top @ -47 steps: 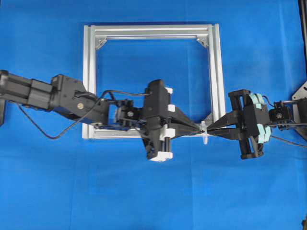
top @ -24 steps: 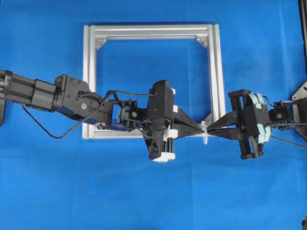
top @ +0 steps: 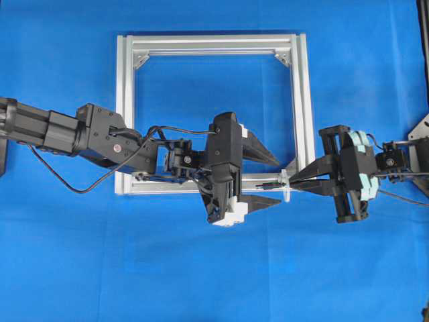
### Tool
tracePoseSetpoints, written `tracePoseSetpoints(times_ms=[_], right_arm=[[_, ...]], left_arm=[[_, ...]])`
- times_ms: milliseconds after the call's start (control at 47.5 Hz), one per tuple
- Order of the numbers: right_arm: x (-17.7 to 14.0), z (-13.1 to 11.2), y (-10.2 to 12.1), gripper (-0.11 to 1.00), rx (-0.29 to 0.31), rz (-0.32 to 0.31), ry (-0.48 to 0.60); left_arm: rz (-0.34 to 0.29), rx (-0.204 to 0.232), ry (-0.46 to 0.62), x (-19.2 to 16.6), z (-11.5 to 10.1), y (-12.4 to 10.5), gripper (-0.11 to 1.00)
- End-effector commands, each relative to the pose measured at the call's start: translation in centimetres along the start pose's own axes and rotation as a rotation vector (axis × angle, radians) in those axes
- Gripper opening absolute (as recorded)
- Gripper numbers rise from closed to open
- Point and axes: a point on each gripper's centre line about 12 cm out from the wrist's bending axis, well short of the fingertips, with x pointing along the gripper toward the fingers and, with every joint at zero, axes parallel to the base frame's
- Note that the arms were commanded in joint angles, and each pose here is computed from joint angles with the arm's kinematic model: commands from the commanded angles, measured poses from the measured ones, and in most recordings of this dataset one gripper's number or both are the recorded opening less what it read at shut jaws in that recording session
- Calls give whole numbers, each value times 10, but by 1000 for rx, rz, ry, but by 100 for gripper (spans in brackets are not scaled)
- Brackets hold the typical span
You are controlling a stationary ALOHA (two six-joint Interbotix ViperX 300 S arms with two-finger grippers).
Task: Insert the wire through the string loop located on the right side.
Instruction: 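Close the left gripper on the USB plug beyond the loop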
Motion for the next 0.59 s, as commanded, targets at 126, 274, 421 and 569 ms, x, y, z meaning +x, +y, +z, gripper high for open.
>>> tracePoseSetpoints(times_ms=[126,274,421,569], right_arm=[[1,8,1,-2,0,3,-29],[1,8,1,-2,0,3,-29],[1,8,1,-2,0,3,-27],[1,8,1,-2,0,3,-27]], left_arm=[[-5,1,-19,3,4,-2,88],[0,1,16,14,-21,1,88],[3,1,27,18,-32,3,88],[3,1,29,18,-33,3,88]])
